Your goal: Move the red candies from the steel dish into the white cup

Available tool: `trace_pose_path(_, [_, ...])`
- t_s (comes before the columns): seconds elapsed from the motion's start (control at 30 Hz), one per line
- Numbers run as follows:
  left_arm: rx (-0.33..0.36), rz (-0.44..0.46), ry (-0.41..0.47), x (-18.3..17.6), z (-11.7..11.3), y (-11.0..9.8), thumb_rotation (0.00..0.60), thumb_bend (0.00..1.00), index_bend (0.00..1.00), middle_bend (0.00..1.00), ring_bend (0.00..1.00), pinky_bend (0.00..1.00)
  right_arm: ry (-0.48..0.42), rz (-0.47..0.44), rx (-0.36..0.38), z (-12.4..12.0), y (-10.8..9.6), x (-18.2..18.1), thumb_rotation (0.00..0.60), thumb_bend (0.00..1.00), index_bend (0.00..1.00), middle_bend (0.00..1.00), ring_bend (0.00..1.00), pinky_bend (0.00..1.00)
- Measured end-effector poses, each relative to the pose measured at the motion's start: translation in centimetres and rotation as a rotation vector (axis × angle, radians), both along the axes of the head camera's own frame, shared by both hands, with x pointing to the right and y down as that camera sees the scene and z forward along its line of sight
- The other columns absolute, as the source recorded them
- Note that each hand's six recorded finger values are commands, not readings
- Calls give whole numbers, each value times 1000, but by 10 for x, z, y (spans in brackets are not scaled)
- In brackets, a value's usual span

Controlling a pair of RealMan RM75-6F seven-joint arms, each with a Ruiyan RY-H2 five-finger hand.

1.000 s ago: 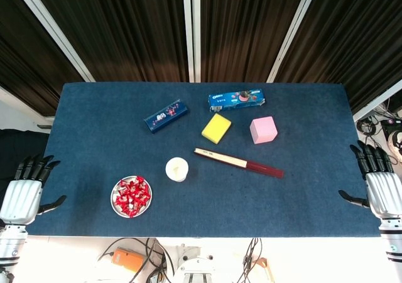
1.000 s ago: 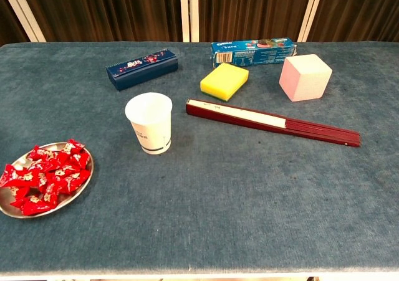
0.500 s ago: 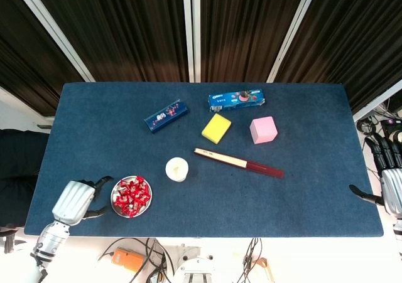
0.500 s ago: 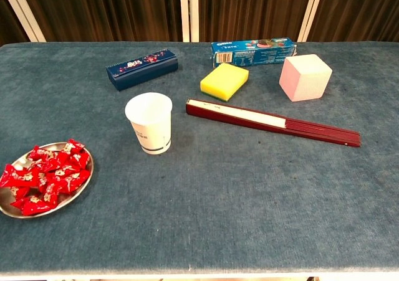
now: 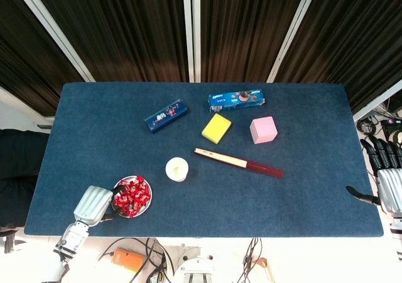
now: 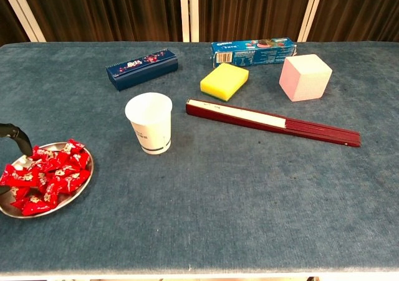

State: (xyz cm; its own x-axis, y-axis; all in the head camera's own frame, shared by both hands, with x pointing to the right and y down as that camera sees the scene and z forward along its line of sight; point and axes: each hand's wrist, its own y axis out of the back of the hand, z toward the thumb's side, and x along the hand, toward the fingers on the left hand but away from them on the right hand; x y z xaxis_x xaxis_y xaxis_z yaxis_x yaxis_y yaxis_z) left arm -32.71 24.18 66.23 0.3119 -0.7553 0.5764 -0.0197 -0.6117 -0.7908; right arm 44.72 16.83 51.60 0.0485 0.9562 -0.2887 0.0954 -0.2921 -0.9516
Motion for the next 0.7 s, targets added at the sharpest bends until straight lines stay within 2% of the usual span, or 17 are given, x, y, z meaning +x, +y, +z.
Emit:
trace_pose_path(0.37, [-12, -11, -29, -2, 9, 3, 597, 228, 396, 918, 874, 825, -2, 7, -14, 5, -1, 1, 600, 120, 0, 7, 0, 0])
trace_pose_path(0.57, [-20, -5, -48, -3, 15, 3, 575, 259, 428, 918, 874, 825, -2, 11, -17, 5, -1, 2, 600, 120, 0, 6, 0, 0])
trace_pose_path(0.7, [-25, -4, -56, -4, 18, 3, 565, 320, 471, 918, 874, 825, -3, 16, -25, 7, 0, 4, 600, 119, 0, 6, 0, 0])
